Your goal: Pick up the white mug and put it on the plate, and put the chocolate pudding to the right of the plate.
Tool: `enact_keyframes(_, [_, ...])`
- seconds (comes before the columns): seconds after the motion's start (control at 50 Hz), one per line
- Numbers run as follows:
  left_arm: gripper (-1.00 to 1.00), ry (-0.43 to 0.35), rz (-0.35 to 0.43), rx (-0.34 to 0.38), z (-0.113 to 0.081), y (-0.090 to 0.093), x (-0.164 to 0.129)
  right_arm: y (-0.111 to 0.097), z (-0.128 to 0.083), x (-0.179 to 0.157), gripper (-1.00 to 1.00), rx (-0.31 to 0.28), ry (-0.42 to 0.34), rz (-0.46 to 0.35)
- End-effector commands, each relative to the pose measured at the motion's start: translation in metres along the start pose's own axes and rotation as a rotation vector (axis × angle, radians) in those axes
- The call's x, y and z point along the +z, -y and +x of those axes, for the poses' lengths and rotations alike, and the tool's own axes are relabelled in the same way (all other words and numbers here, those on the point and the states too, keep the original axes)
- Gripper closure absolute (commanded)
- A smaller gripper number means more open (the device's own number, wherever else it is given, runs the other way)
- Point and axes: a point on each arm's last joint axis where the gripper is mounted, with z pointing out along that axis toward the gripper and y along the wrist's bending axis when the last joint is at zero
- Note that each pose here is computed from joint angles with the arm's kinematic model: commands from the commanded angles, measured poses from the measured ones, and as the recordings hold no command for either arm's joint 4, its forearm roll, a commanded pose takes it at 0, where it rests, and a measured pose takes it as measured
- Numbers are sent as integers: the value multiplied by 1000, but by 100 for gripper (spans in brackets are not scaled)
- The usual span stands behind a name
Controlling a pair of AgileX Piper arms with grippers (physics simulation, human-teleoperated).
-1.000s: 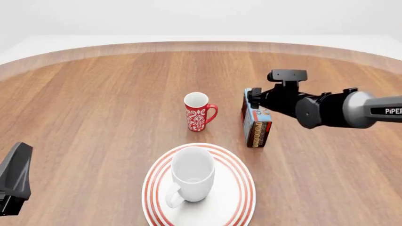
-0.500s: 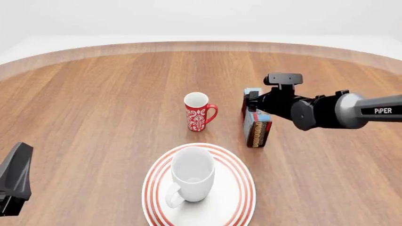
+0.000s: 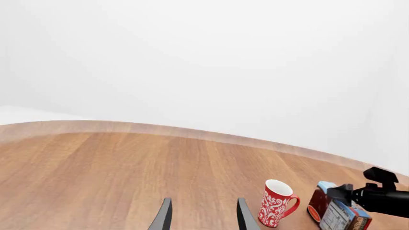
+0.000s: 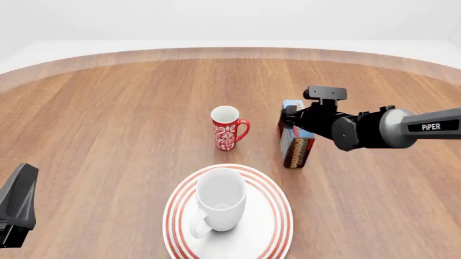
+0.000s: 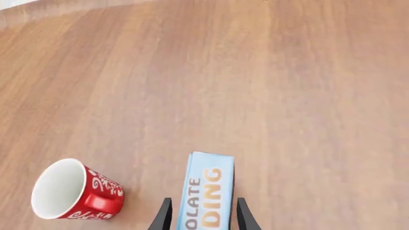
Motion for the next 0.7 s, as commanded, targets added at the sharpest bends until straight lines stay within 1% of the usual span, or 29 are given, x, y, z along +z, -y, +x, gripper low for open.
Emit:
enact_keyframes(0.02, [-100,0,1,1,0,0,0,25,27,9,-100,-66,-88,49])
enact_keyframes(0.1, [-100,0,1,1,0,0,0,26,28,9,-100,-66,-92,52])
enact_keyframes(0.12, [-100,0,1,1,0,0,0,26,28,9,100,-68,-93,52])
enact_keyframes(0.24, [-100,0,2,1,0,0,0,25,27,7,100,-81,-90,49])
enact_keyframes(0.44, [-100,0,2,1,0,0,0,21,18,-1,100,-94,-66,40])
enact_keyframes(0.7, [-100,0,1,-2,0,0,0,10,-11,-29,100,-106,8,20])
